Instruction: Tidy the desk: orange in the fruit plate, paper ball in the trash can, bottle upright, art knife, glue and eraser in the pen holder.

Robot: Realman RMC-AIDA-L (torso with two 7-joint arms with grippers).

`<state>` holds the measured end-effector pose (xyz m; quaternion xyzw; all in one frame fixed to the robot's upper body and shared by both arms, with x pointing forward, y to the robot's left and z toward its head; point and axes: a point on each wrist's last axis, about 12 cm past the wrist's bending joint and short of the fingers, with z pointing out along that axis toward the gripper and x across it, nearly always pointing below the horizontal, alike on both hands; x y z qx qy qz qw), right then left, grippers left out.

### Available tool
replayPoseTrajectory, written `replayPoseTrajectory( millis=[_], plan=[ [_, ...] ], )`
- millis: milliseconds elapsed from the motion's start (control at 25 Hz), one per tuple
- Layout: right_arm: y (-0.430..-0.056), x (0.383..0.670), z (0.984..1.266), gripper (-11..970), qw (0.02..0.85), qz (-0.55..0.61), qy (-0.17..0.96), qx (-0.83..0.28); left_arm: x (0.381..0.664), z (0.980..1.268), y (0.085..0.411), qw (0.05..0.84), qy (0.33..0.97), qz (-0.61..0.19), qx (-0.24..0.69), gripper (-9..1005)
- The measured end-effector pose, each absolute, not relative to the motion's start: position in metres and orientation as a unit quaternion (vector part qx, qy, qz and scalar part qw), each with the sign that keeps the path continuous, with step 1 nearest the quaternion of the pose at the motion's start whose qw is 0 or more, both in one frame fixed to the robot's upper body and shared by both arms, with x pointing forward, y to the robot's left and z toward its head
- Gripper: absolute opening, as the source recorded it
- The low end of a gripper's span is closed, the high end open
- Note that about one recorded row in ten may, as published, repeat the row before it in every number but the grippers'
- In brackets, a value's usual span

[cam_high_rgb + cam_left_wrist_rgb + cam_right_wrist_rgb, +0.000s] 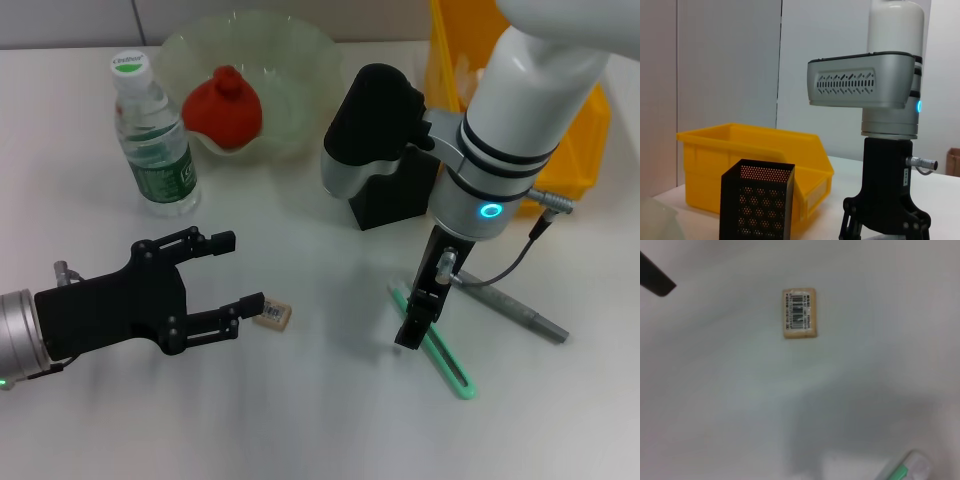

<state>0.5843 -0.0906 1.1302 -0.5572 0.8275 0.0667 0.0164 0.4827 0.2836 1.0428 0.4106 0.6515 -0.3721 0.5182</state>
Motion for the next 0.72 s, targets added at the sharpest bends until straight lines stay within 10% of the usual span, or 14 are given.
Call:
replayPoseTrajectory(
  millis=[720],
  plan=[
    [-0.0915, 0.5811, 1.1245, 766, 0.011, 0.057, 0.823, -0.565, 0.4836, 1.0423, 0.2833, 0.519, 0.652, -0.369, 0.411, 785]
  ],
)
